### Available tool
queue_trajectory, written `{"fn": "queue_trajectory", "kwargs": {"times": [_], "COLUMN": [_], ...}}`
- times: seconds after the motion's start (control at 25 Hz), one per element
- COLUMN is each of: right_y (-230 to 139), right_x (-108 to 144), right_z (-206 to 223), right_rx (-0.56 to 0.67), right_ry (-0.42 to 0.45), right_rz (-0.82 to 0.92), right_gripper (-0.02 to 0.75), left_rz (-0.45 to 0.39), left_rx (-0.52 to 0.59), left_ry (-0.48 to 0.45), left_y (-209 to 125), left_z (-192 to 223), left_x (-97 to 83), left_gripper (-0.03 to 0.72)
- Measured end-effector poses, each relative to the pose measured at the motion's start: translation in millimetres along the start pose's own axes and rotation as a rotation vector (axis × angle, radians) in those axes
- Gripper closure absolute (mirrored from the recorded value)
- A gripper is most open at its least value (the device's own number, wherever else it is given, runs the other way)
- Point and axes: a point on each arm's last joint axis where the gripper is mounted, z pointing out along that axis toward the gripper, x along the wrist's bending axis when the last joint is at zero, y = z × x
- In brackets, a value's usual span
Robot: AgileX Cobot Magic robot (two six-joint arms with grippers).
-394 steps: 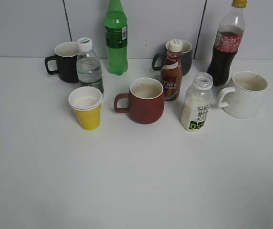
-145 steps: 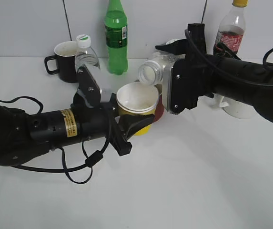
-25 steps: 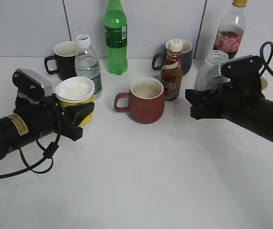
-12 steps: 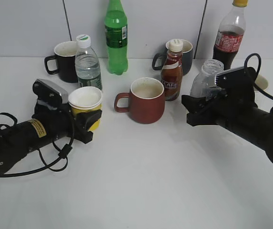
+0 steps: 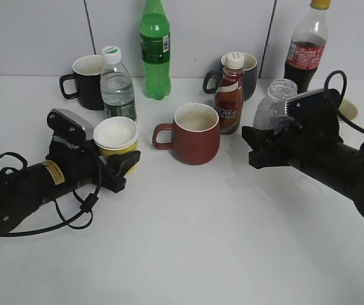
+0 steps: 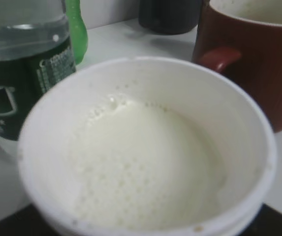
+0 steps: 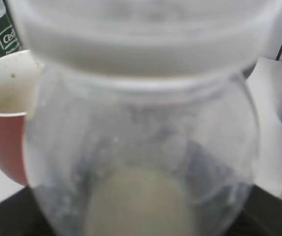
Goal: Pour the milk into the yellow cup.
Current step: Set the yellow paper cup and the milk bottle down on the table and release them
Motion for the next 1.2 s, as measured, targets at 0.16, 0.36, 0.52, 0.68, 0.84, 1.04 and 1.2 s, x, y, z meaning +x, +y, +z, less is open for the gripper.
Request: {"fn": "queue_trajectory", "kwargs": {"times": [0.16, 0.36, 0.52, 0.68, 0.84, 1.04, 1.2], "right_y": [0.0, -2.7, -11.9, -18.9, -20.8, -21.1, -23.7], "right_x": [0.0, -0.6, -1.9, -2.8, -3.0, -3.0, -3.0], "right_z": [0.0, 2.9, 14.4, 22.0, 23.2, 23.2, 23.6], "right_rx": [0.0, 0.005, 0.023, 0.036, 0.04, 0.041, 0.048], "right_ry": [0.0, -0.003, -0.002, -0.002, -0.003, -0.003, -0.002], "right_rz": [-0.015, -0.015, -0.013, -0.01, -0.034, -0.052, -0.053], "right_gripper": [0.299, 0.299, 0.297, 0.297, 0.297, 0.298, 0.297], "left_rz": [0.003, 0.004, -0.006, -0.016, -0.032, -0.035, -0.035], "left_rx": [0.022, 0.043, 0.07, 0.082, 0.087, 0.089, 0.083], "left_ry": [0.003, 0.017, 0.017, 0.02, 0.042, 0.054, 0.059], "left_y": [0.4, 6.3, 1.6, -1.9, -3.8, 2.1, 7.4], "left_z": [-0.7, -9.2, -16.9, -22.2, -25.7, -36.0, -44.3], "left_x": [0.3, -1.1, -4.1, -6.0, -5.5, -7.7, -10.1], "left_gripper": [0.151, 0.142, 0.142, 0.142, 0.139, 0.126, 0.125]}}
